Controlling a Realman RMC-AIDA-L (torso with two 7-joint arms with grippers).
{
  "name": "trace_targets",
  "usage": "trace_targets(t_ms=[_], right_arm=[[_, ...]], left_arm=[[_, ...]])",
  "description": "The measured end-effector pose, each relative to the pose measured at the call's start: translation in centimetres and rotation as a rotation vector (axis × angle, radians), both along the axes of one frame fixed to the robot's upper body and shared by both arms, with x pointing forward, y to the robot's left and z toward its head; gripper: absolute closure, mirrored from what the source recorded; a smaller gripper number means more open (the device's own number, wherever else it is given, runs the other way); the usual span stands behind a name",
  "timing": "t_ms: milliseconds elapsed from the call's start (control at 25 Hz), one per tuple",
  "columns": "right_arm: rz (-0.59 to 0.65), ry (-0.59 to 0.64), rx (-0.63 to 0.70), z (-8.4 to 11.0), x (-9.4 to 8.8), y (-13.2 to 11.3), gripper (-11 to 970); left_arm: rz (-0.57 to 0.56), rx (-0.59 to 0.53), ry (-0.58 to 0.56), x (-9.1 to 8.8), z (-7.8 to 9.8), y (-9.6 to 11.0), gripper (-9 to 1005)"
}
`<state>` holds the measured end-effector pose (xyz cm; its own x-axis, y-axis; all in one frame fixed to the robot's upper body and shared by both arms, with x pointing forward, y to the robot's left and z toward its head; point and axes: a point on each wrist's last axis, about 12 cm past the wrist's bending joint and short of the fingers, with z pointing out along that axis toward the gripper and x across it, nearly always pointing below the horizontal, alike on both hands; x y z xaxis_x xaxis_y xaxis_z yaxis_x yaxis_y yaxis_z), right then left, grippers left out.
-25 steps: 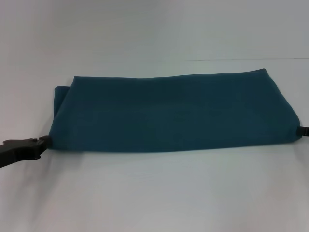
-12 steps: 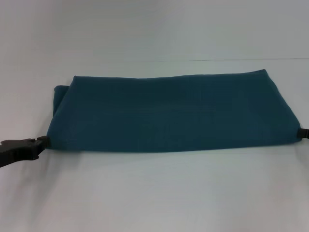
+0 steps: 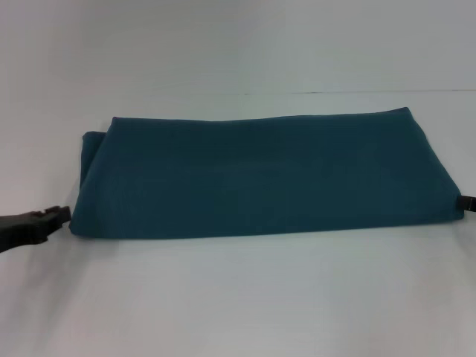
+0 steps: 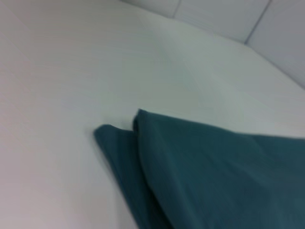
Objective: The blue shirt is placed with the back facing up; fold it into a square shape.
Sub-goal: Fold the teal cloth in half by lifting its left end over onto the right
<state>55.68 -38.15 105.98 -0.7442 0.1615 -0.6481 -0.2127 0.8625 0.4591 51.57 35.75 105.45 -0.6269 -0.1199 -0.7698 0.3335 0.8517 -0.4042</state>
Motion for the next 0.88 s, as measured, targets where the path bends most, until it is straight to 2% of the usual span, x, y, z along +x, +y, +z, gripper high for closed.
trace_targets(t_ms=[120, 200, 280, 440, 520, 680, 760, 880], right_arm=[[0.005, -0.02, -0.014, 0.5, 0.1, -0.3, 908], [-0.009, -0.041, -0.022, 0.9, 0.1, -0.6, 904], [-0.028, -0.069, -0.023, 1.4, 0.2, -1.0, 662], [-0.024, -0.135, 0.015, 2.8, 0.3, -1.2, 500], [-0.007, -0.166, 0.046, 3.5, 0.4, -1.1, 419], [0.021, -0.188, 0.07, 4.1, 0.7, -0.7, 332], [0.063, -0.214, 0.075, 5.1, 1.9, 0.3, 288], [0.078, -0.229, 0.068, 5.7, 2.6, 0.7, 223]], left_arm=[[0.05, -0.041, 0.002, -0.4, 0.2, 0.9, 920], [0.101, -0.084, 0.009, -0.9, 0.4, 1.8, 782], [0.132, -0.13, 0.024, -1.4, 0.5, 2.3, 670], [0.145, -0.201, 0.069, -2.1, 0.5, 2.3, 497], [0.143, -0.232, 0.1, -2.3, 0.5, 2.1, 471], [0.14, -0.268, 0.171, -2.6, 0.1, 1.7, 418], [0.127, -0.283, 0.207, -2.6, 0.0, 1.2, 392], [0.108, -0.297, 0.244, -2.4, -0.1, 0.6, 353]])
